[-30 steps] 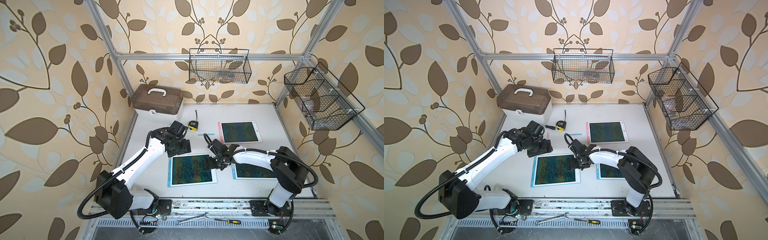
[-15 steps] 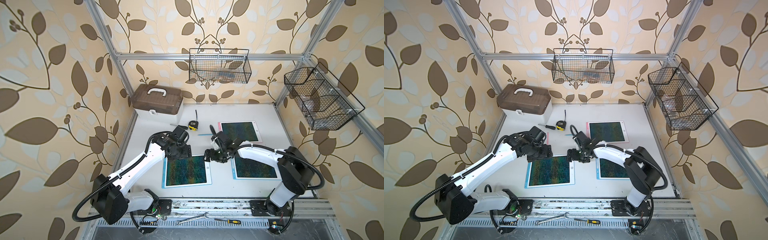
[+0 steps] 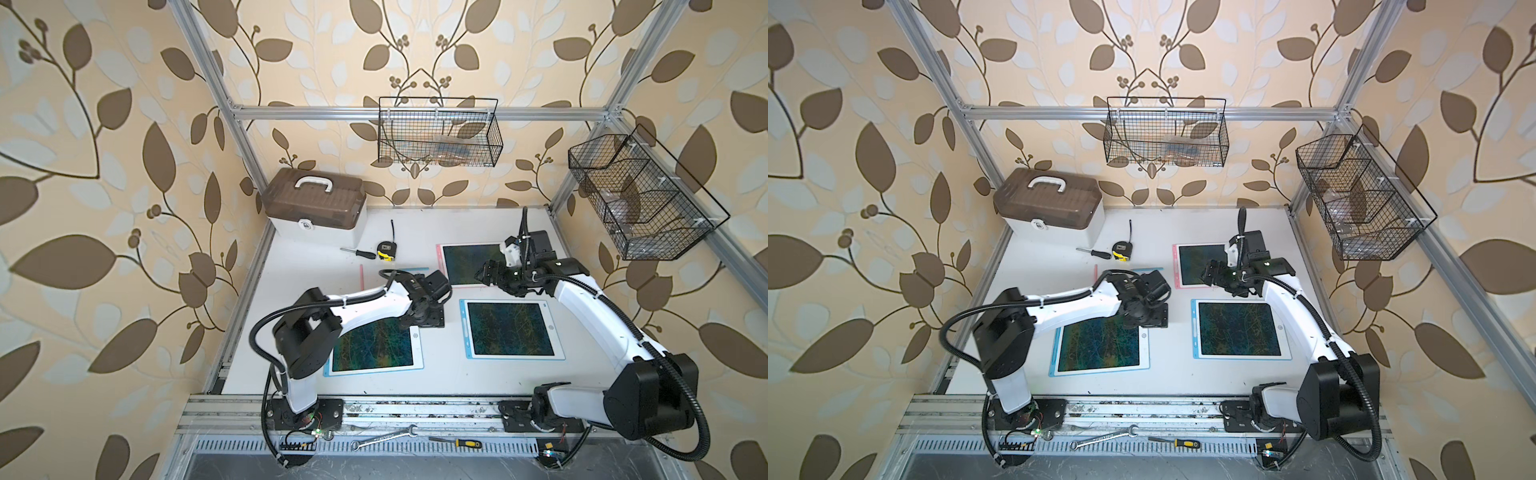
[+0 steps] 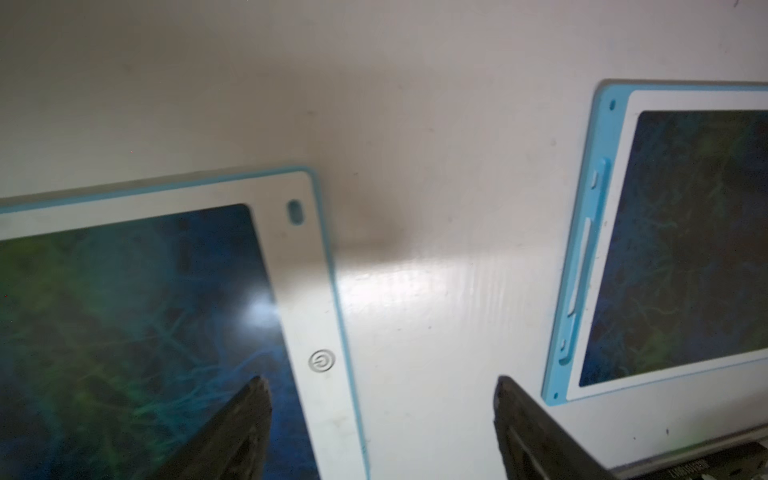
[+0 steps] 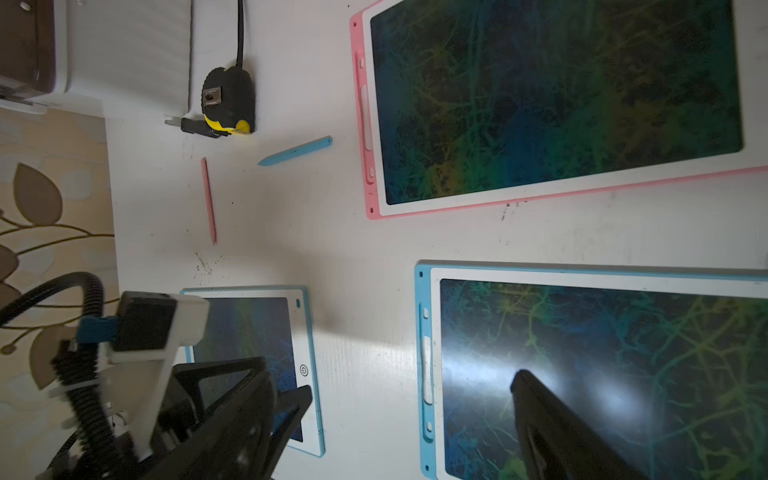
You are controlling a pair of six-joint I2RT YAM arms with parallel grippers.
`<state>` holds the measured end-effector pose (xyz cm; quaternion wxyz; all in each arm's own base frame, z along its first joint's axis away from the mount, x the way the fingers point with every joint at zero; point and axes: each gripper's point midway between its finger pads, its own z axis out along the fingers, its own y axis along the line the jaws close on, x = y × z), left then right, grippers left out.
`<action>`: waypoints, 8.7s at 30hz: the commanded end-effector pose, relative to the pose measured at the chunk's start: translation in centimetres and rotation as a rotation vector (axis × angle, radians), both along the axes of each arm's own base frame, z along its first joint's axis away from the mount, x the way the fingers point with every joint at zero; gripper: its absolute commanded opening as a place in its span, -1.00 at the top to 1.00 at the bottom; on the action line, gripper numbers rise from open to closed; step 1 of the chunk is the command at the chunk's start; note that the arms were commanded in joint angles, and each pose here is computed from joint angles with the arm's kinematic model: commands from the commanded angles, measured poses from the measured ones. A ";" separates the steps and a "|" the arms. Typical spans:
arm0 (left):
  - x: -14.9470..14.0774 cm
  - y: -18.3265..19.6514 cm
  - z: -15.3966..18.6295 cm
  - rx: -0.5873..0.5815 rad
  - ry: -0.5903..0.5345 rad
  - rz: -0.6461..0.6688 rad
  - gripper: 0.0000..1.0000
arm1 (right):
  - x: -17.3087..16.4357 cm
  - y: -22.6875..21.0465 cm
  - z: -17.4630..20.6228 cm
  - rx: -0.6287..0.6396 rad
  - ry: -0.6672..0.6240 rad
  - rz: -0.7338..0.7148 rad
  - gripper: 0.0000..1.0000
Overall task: Place the stylus back onto the writing tablet
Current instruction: Move the writing tablet to the corner of the board, then move the writing tablet to the center of the board, then pick up the stylus from the center of the board.
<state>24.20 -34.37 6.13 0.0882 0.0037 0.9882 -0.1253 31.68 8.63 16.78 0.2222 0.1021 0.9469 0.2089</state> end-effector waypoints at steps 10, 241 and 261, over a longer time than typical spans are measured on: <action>-0.4 -3.4 -4.8 -0.007 0.084 0.043 -0.68 | -1.8 -0.6 -0.3 0.025 -0.002 0.052 -0.78; 8.4 8.7 6.3 0.025 -0.058 -0.111 -0.68 | -1.4 4.0 -4.7 -0.226 0.061 -0.020 -0.77; 17.1 6.3 3.4 0.089 -0.058 -0.092 -0.61 | -3.4 6.8 -0.2 -0.196 -0.199 0.355 -0.81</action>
